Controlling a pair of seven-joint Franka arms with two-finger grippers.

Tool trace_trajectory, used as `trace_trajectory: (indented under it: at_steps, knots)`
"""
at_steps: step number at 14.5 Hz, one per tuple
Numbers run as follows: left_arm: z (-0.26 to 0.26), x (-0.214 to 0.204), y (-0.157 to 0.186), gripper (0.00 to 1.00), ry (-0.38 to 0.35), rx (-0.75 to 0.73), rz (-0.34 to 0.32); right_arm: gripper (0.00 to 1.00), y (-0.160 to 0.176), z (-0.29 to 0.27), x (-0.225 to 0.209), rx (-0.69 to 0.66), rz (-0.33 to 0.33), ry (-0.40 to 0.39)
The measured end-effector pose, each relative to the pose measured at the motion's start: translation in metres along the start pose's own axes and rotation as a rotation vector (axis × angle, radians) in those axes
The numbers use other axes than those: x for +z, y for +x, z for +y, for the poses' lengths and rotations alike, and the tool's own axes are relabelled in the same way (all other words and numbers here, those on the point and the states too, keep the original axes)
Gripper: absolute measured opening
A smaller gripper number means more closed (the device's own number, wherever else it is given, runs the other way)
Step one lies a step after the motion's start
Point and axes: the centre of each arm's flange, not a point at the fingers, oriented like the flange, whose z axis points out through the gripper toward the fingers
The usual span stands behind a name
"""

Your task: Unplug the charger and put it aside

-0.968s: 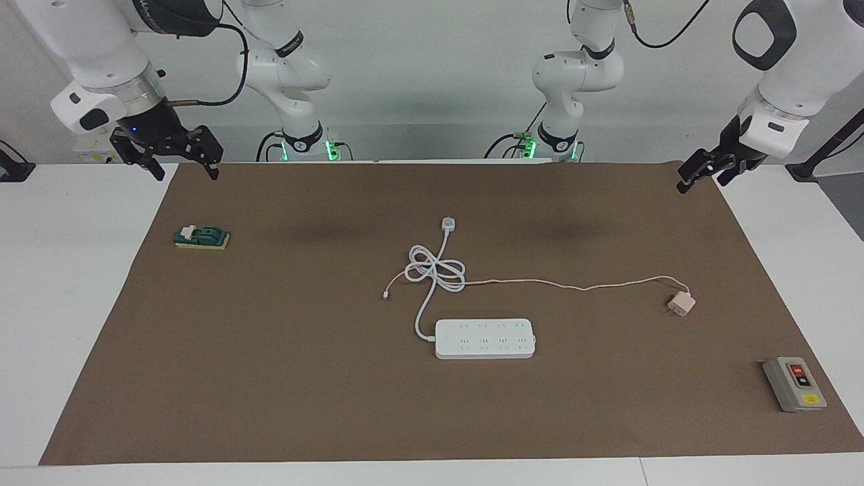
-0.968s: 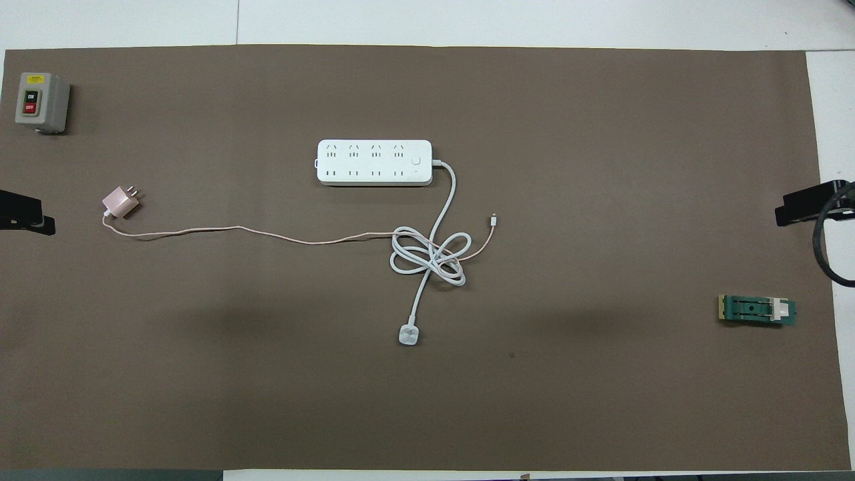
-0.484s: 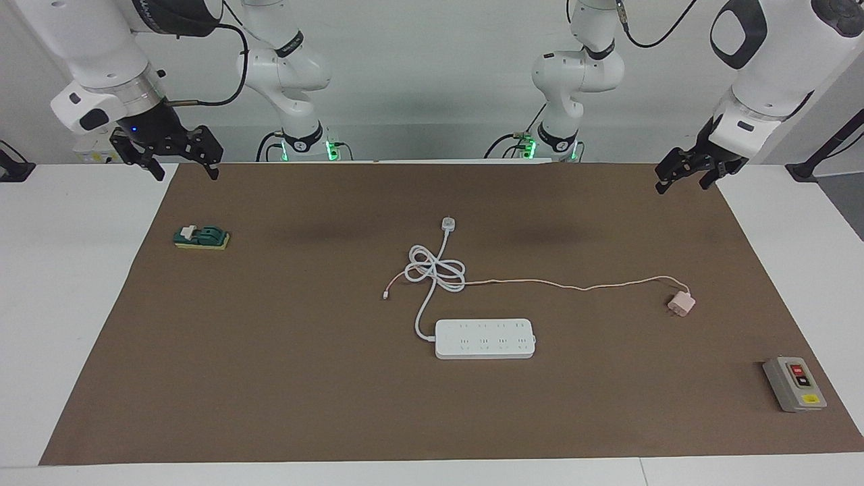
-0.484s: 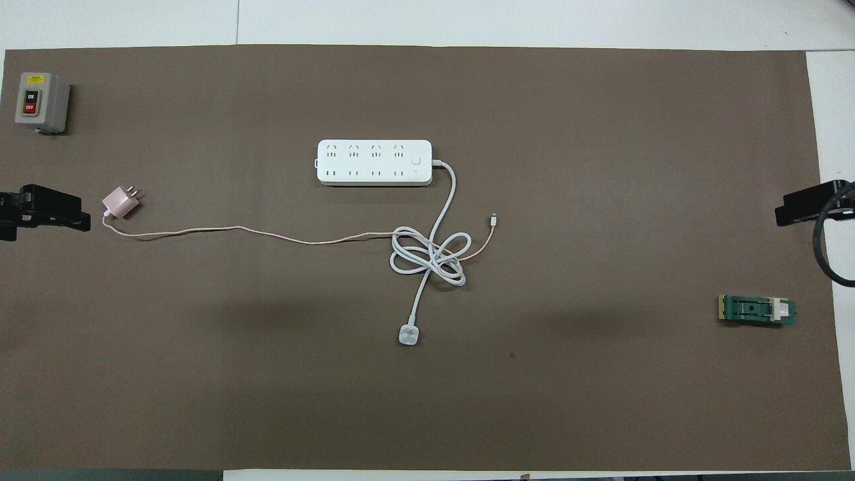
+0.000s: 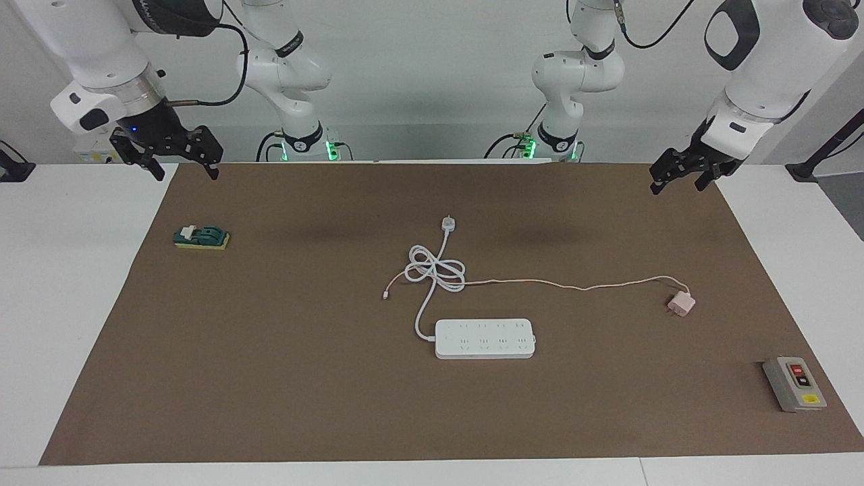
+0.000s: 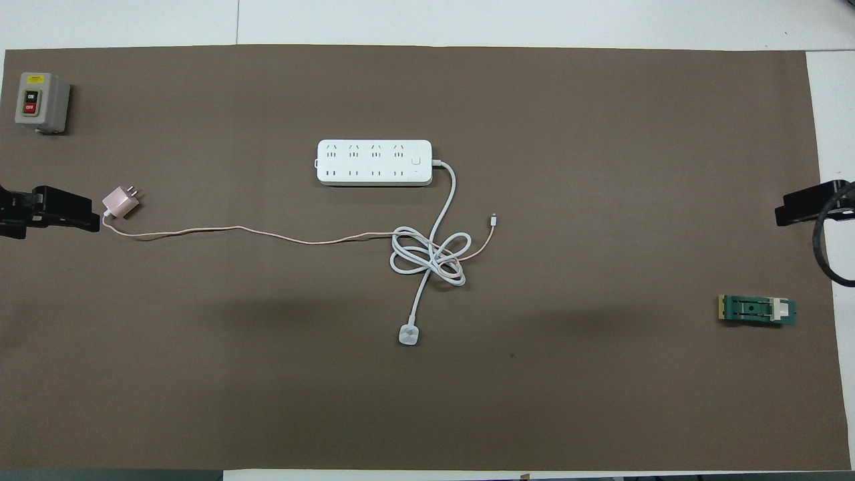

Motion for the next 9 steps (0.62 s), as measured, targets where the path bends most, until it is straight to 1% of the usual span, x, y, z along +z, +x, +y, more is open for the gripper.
trace_trajectory:
  at_steps: [9]
  knots:
    - [0.0004,0.0000,0.0000,1.00,0.000,0.009,0.000,1.00,0.0000,0.0000,0.0001,0.000,0.000,0.000]
